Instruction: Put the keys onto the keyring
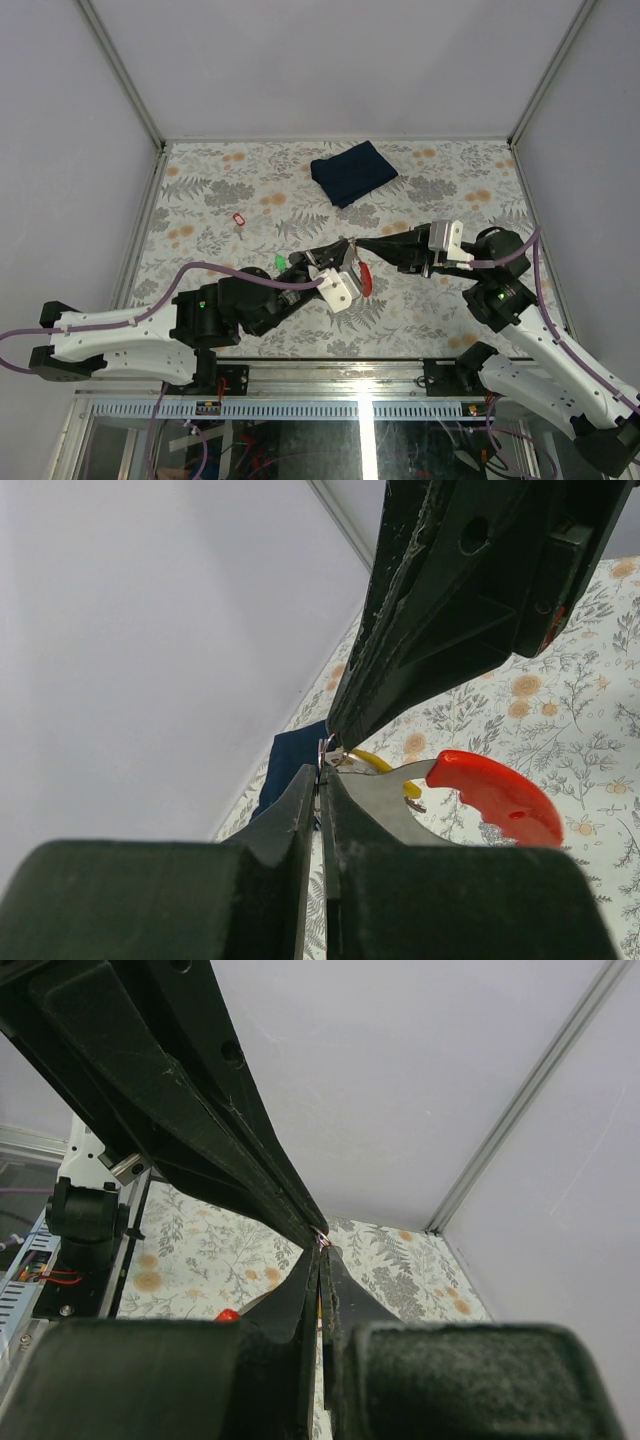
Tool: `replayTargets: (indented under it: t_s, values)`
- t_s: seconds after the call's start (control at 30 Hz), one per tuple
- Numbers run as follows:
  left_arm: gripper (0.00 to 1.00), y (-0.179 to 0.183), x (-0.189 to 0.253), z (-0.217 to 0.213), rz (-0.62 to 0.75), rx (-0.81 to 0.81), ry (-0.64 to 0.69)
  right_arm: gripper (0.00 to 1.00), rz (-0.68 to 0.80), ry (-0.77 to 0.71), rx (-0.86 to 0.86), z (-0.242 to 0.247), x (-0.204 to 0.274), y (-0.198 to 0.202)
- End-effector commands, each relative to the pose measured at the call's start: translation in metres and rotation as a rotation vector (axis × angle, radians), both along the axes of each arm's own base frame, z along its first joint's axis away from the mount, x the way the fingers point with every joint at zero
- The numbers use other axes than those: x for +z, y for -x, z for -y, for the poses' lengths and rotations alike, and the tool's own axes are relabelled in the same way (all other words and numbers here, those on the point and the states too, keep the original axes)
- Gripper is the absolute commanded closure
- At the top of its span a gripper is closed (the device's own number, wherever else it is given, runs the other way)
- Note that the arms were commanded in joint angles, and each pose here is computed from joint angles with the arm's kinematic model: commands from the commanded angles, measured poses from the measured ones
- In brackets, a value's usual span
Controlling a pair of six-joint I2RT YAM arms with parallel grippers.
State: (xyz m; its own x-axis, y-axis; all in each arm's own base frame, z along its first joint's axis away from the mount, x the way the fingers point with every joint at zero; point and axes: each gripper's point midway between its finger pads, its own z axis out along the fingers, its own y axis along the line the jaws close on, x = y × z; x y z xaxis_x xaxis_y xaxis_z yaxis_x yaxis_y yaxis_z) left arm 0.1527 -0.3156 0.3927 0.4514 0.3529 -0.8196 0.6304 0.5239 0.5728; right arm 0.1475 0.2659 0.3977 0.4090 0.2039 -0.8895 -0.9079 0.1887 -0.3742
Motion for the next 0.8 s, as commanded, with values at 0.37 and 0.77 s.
replayTargets:
  t_s: [0.37,0.77]
  values:
    - [1.00,0.003,0.018,0.000,-0.006,-0.008,0.066,1.00,0.035,-0.078,-0.069,0.008,0.027,-0.006]
    - [1.00,0.003,0.019,-0.001,-0.007,-0.007,0.068,1.00,-0.004,-0.081,-0.128,0.011,0.023,-0.017]
